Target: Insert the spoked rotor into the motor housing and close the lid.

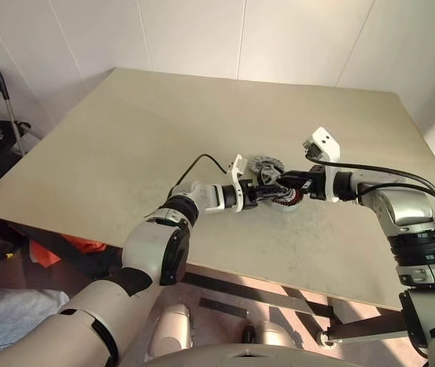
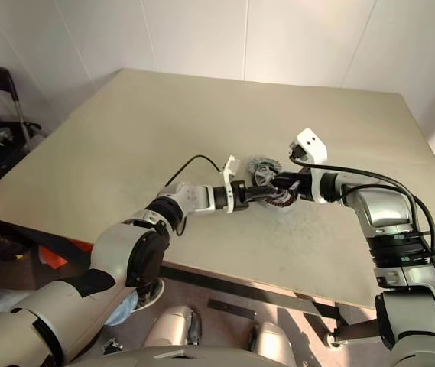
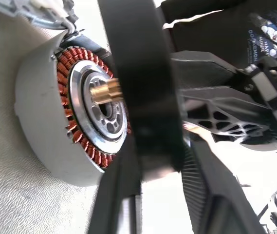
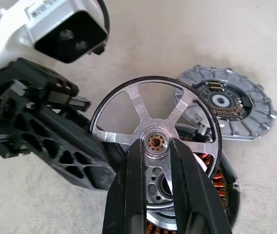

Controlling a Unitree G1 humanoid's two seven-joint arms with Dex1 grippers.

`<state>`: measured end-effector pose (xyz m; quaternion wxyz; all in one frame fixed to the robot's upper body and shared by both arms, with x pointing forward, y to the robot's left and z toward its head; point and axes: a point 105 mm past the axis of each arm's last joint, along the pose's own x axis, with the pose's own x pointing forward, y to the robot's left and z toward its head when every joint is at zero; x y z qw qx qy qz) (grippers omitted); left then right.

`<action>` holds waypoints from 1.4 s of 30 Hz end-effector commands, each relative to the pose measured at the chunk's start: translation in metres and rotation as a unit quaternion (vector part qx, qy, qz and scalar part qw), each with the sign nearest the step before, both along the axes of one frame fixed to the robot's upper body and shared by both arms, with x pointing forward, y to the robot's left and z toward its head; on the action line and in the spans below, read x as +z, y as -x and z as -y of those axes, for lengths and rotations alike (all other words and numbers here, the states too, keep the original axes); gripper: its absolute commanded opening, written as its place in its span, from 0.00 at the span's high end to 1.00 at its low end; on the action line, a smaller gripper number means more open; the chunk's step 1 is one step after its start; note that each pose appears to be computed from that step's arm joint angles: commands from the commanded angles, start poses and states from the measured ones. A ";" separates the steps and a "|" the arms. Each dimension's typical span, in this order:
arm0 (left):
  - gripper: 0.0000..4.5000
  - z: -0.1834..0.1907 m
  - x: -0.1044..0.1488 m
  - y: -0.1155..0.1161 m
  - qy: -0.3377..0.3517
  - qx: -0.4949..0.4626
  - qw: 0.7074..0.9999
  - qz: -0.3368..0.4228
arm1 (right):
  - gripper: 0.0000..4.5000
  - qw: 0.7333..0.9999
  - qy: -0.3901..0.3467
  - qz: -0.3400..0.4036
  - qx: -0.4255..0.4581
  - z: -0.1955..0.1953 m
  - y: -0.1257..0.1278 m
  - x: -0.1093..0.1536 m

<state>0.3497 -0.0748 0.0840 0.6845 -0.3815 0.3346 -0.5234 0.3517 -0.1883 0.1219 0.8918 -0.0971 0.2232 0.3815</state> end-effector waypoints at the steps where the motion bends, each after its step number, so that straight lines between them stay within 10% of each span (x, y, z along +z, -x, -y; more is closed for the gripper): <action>1: 0.48 0.060 0.027 0.033 0.060 -0.067 0.996 0.005 | 0.92 1.000 0.004 0.027 0.000 0.000 -0.005 0.014; 3: 0.33 0.058 0.026 0.032 0.060 -0.064 0.996 -0.003 | 0.92 1.000 0.004 0.027 -0.001 0.000 -0.005 0.014; 17: 0.33 -0.020 -0.006 0.014 0.033 -0.048 0.998 -0.002 | 0.92 0.998 0.022 0.054 -0.010 0.009 0.004 0.026; 42: 0.33 -0.106 0.022 0.017 0.078 0.065 0.993 0.056 | 0.92 0.998 0.058 0.020 -0.032 0.025 0.013 -0.006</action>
